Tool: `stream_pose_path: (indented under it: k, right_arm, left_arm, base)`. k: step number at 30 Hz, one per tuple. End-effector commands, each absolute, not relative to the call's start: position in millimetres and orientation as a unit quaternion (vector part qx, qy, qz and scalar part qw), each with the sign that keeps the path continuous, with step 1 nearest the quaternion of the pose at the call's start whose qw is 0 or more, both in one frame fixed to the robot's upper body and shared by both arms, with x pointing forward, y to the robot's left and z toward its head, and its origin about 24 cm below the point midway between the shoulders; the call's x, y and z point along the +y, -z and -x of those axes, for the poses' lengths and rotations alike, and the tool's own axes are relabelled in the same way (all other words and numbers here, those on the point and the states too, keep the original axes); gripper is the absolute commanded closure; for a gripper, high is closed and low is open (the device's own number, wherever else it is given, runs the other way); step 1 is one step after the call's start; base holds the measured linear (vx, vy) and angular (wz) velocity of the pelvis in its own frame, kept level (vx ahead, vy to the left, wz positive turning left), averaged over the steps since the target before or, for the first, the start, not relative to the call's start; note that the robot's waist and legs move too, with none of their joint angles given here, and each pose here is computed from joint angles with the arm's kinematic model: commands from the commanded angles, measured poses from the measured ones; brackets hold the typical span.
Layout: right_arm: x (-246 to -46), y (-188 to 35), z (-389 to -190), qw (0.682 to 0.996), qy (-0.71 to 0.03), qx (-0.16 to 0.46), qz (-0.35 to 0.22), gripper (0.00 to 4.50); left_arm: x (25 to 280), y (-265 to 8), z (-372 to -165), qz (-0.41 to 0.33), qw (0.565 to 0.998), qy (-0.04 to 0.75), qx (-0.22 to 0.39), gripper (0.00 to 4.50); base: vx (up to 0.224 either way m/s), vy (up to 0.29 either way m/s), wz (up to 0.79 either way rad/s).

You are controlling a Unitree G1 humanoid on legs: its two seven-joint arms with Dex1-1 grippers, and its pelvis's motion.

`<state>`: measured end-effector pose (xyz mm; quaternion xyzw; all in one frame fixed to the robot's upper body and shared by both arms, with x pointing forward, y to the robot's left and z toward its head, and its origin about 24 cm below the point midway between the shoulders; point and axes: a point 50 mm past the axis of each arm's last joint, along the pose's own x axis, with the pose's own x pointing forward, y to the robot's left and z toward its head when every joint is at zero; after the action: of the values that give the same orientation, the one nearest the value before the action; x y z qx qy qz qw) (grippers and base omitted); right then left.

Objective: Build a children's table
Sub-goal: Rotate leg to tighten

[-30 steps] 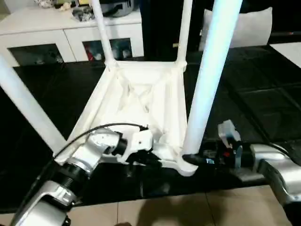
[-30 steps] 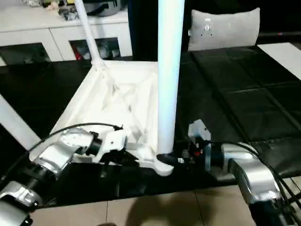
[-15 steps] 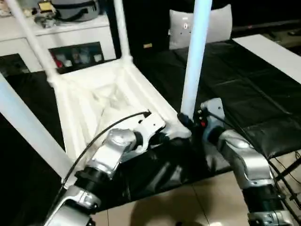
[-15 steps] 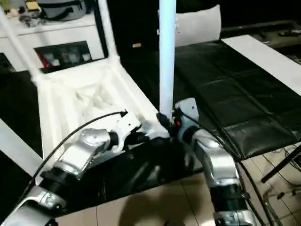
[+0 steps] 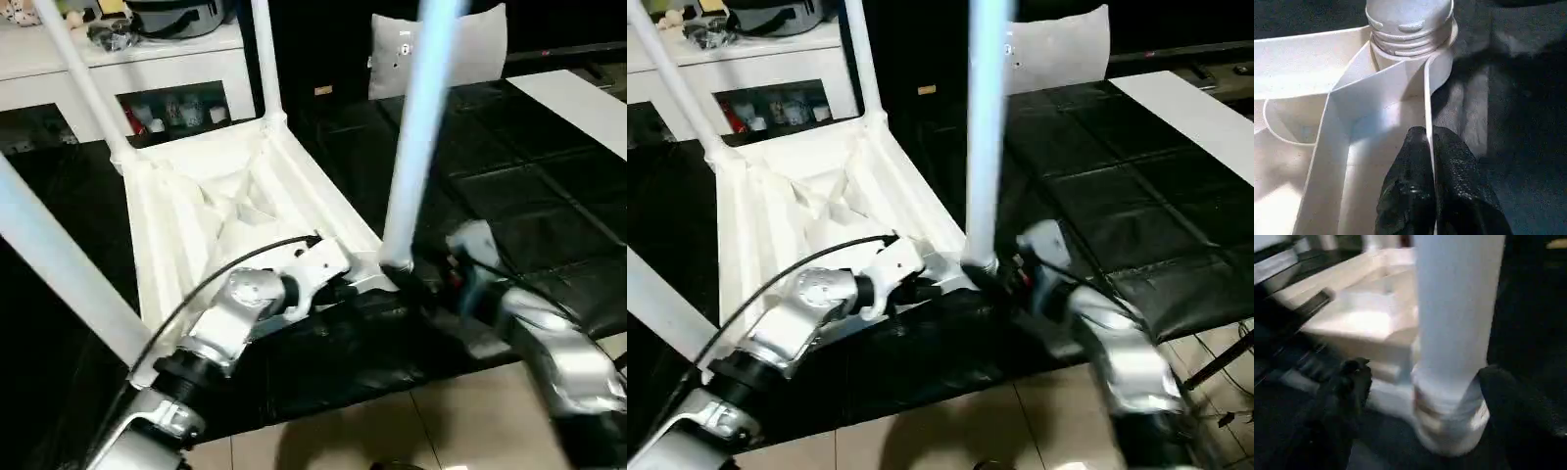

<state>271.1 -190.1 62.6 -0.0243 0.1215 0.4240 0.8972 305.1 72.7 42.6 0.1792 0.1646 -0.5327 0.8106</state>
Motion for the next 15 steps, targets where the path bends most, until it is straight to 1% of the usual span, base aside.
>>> stream_pose_path:
  k: [1, 3, 4, 5, 6, 7, 9, 11, 13, 15]
  right_arm:
    - [-190.2, -73, -266.6, 0.876, -0.47, 0.104, 0.032, 0.43]
    - [-195.1, -75, -260.7, 0.859, -0.499, 0.11, 0.038, 0.43]
    - [-198.3, -76, -257.6, 0.846, -0.519, 0.112, 0.045, 0.43]
    - [-199.5, -77, -256.9, 0.84, -0.529, 0.111, 0.049, 0.43]
    - [-200.2, -78, -256.5, 0.836, -0.535, 0.11, 0.051, 0.71]
    - [-200.7, -78, -256.3, 0.834, -0.539, 0.11, 0.052, 0.71]
    - [-201.0, -78, -256.3, 0.829, -0.546, 0.109, 0.054, 0.85]
    - [-201.0, -79, -256.6, 0.818, -0.562, 0.107, 0.059, 1.1]
    - [-197.5, -80, -255.7, 0.794, -0.594, 0.114, 0.062, 1.19]
    - [-196.1, -79, -254.7, 0.785, -0.605, 0.118, 0.065, 1.26]
  left_arm:
    - [74, -48, -301, -0.174, 0.794, 0.568, 0.132, 4.5]
    - [77, -49, -297, -0.18, 0.772, 0.596, 0.129, 4.5]
    - [80, -49, -294, -0.189, 0.751, 0.619, 0.129, 4.5]
    - [82, -49, -292, -0.195, 0.736, 0.636, 0.129, 4.5]
    - [83, -49, -291, -0.198, 0.725, 0.647, 0.128, 4.5]
    - [84, -49, -290, -0.2, 0.719, 0.653, 0.128, 4.5]
    - [85, -48, -289, -0.205, 0.709, 0.662, 0.13, 4.5]
    - [89, -48, -285, -0.222, 0.677, 0.688, 0.137, 4.5]
    - [91, -49, -281, -0.24, 0.638, 0.718, 0.143, 4.5]
    - [91, -49, -280, -0.245, 0.63, 0.723, 0.144, 4.5]
  base:
    - [0.0, 0.0, 0.0]
    - [0.0, 0.0, 0.0]
    - [0.0, 0.0, 0.0]
    - [0.0, 0.0, 0.0]
    - [0.0, 0.0, 0.0]
    - [0.0, 0.0, 0.0]
    - [0.0, 0.0, 0.0]
    - [0.0, 0.0, 0.0]
    - [0.0, 0.0, 0.0]
    - [0.0, 0.0, 0.0]
